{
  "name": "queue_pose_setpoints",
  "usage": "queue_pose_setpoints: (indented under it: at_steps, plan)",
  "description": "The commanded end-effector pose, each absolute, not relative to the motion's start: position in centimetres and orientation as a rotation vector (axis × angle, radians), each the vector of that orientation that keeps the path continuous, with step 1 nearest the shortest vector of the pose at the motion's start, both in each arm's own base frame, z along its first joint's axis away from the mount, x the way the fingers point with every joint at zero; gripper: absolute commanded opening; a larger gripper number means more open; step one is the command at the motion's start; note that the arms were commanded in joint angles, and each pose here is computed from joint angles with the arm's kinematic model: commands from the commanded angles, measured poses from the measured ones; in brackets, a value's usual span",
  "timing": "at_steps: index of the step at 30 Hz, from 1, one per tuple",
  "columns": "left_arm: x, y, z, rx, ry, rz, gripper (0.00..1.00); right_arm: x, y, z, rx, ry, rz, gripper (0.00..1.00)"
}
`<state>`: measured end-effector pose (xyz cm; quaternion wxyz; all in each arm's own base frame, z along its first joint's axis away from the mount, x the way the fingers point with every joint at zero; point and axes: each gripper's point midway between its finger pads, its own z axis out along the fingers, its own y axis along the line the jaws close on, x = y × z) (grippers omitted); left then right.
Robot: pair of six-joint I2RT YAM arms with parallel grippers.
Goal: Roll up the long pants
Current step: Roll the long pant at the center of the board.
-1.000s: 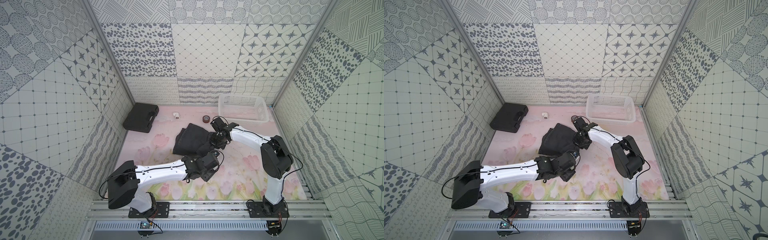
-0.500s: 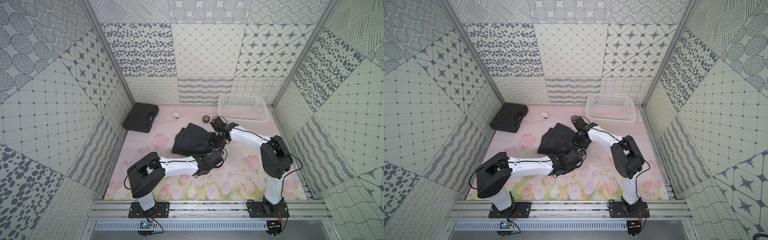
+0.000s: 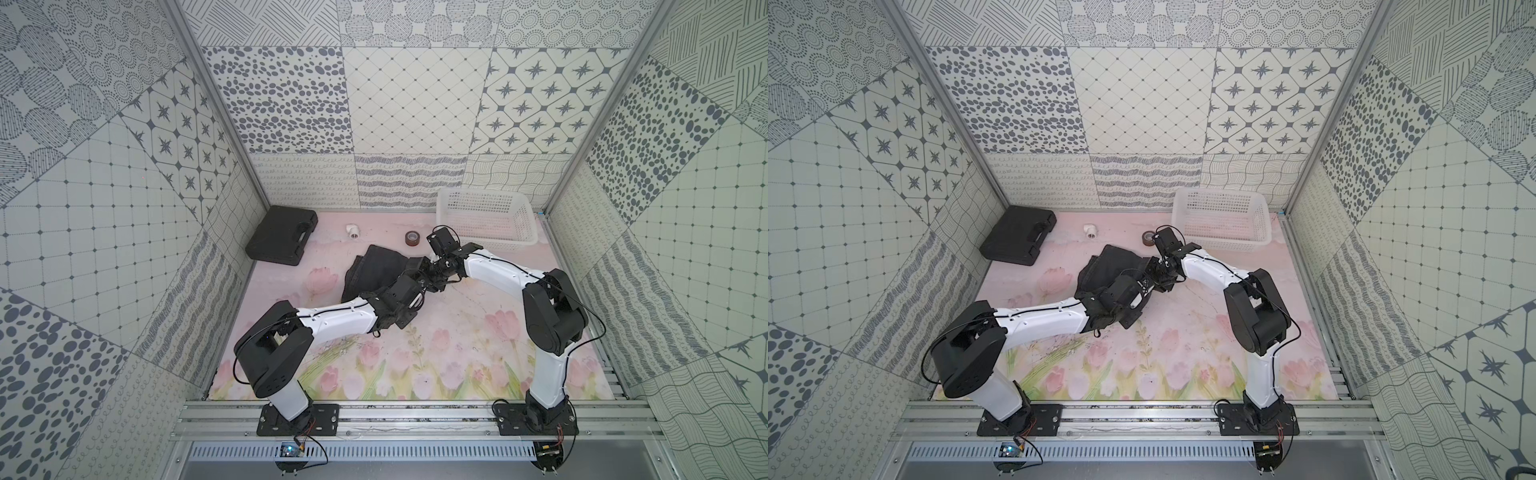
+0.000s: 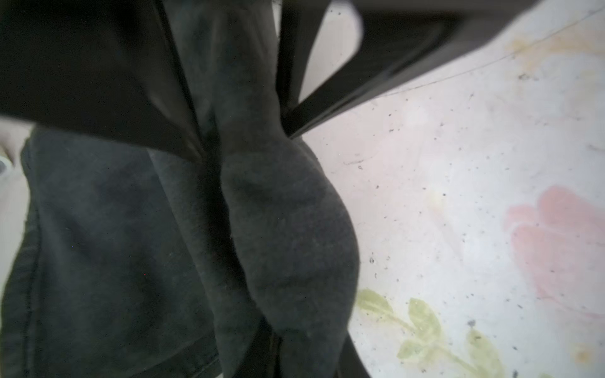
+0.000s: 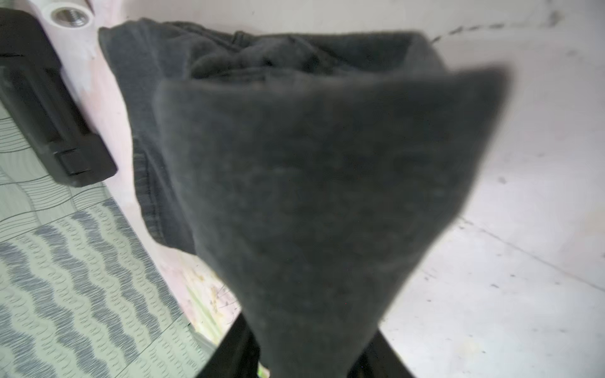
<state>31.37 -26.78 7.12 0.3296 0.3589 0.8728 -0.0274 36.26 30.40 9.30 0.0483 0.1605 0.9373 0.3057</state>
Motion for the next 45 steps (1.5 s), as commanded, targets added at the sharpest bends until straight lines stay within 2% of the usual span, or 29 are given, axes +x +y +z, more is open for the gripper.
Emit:
queue_pose_setpoints:
  at_steps: [1, 2, 3, 8, 13, 21, 23, 25, 26, 27, 29, 30, 31, 32, 33, 34, 38, 42, 45]
  plan:
    - [30.2, -27.8, 8.3, 0.558, 2.379, -0.606, 0.0, 37.0, 31.1, 13.6, 0.316, 2.73, 1.144, 0.52]
    - [30.3, -27.1, 8.5, 0.459, 2.381, -0.66, 0.0, 37.3, 30.3, 14.4, 0.304, 2.704, 1.148, 0.6]
    - [30.3, -26.6, 8.6, 0.382, 2.379, -0.721, 0.0, 37.5, 29.6, 15.0, 0.284, 2.681, 1.144, 0.63]
    - [30.1, -25.1, 8.8, 0.116, 2.34, -0.978, 0.0, 37.7, 29.6, 14.5, 0.226, 2.649, 1.201, 0.74]
    - [30.1, -24.5, 7.9, -0.064, 2.298, -1.194, 0.0, 39.3, 32.0, 13.1, 0.229, 2.567, 1.321, 0.77]
    - [30.4, -24.2, 6.4, -0.134, 2.331, -1.268, 0.0, 39.5, 36.0, 8.7, 0.119, 2.687, 1.275, 0.77]
    - [30.5, -24.1, 6.4, -0.141, 2.345, -1.295, 0.0, 39.2, 37.1, 7.9, 0.08, 2.712, 1.236, 0.72]
    - [30.6, -23.9, 6.4, -0.147, 2.353, -1.307, 0.0, 38.9, 38.1, 6.6, 0.061, 2.753, 1.215, 0.55]
    - [30.5, -23.6, 6.4, -0.156, 2.371, -1.301, 0.0, 38.8, 38.3, 5.9, 0.06, 2.78, 1.197, 0.37]
    - [30.5, -23.2, 6.3, -0.171, 2.397, -1.277, 0.05, 38.5, 38.6, 5.2, 0.045, 2.81, 1.168, 0.23]
    - [30.0, -21.9, 6.2, -0.194, 2.445, -1.168, 0.27, 38.2, 38.6, 4.2, 0.051, 2.84, 1.113, 0.06]
    - [29.6, -21.0, 6.5, -0.187, 2.467, -1.089, 0.34, 38.3, 38.1, 4.0, 0.073, 2.85, 1.062, 0.0]
    - [29.2, -19.9, 6.9, -0.194, 2.486, -1.013, 0.46, 38.4, 37.6, 4.0, 0.094, 2.854, 1.016, 0.0]
    - [28.7, -18.8, 7.5, -0.182, 2.509, -0.916, 0.68, 38.5, 36.8, 4.0, 0.117, 2.861, 0.931, 0.0]
    - [28.0, -17.8, 7.9, -0.162, 2.535, -0.828, 0.96, 38.6, 36.1, 4.3, 0.126, 2.863, 0.853, 0.0]
    - [27.3, -16.5, 8.9, -0.139, 2.548, -0.719, 1.0, 38.7, 35.5, 4.8, 0.138, 2.862, 0.766, 0.0]
    - [24.2, -12.9, 12.0, -0.017, 2.578, -0.297, 1.0, 38.1, 33.0, 6.6, 0.289, 2.857, 0.463, 0.0]
    - [22.9, -14.2, 14.3, 0.165, 2.497, -0.061, 1.0, 36.4, 32.3, 7.5, 0.426, 2.855, 0.256, 0.0]
    - [23.0, -16.2, 13.8, 0.309, 2.46, 0.085, 0.99, 35.9, 33.4, 7.1, 0.517, 2.887, 0.295, 0.03]
